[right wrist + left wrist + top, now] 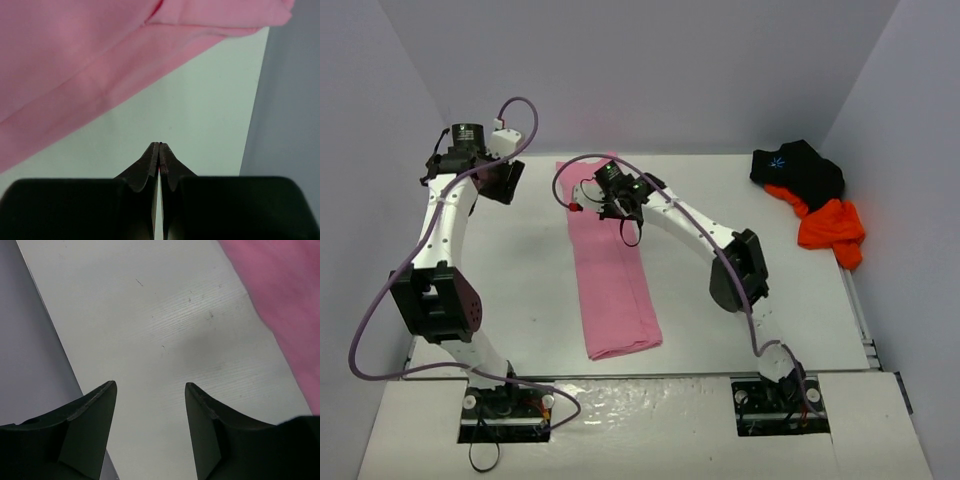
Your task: Fold and stack the t-shirts
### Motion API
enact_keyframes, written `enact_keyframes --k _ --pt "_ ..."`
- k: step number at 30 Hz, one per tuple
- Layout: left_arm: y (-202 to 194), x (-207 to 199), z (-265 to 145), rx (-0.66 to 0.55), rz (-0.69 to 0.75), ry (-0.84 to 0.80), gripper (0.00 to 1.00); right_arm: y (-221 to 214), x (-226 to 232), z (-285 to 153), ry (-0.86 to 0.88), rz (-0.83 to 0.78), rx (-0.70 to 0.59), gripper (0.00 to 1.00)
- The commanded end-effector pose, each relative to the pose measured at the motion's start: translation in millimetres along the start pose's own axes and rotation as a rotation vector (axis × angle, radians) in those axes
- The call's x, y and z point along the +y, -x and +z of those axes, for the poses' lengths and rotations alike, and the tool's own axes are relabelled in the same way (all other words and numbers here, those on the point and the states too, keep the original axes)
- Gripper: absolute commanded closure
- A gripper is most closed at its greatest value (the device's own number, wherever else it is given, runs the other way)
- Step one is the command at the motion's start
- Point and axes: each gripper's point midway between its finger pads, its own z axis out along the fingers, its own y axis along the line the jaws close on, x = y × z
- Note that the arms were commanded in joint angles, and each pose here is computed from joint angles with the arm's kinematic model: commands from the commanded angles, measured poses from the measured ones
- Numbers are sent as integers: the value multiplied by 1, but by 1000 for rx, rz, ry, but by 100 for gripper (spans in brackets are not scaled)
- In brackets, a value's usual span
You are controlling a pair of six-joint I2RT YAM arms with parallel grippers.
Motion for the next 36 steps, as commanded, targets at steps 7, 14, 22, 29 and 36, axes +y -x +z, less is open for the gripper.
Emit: enact_keyframes --k 7,14,22,29,36 --pt "43 43 -47 -197 -177 249 43 49 -9 52 18 -67 -149 100" --pt "34 38 -35 -157 -173 219 43 50 -6 80 40 -59 -180 100" --pt "28 34 -24 -132 -150 195 43 48 6 101 105 -14 -224 100" --pt "21 28 -12 -95 -133 156 43 11 32 130 214 37 -157 100" --pt "19 26 -5 -74 -128 134 43 -31 44 150 248 49 -34 100"
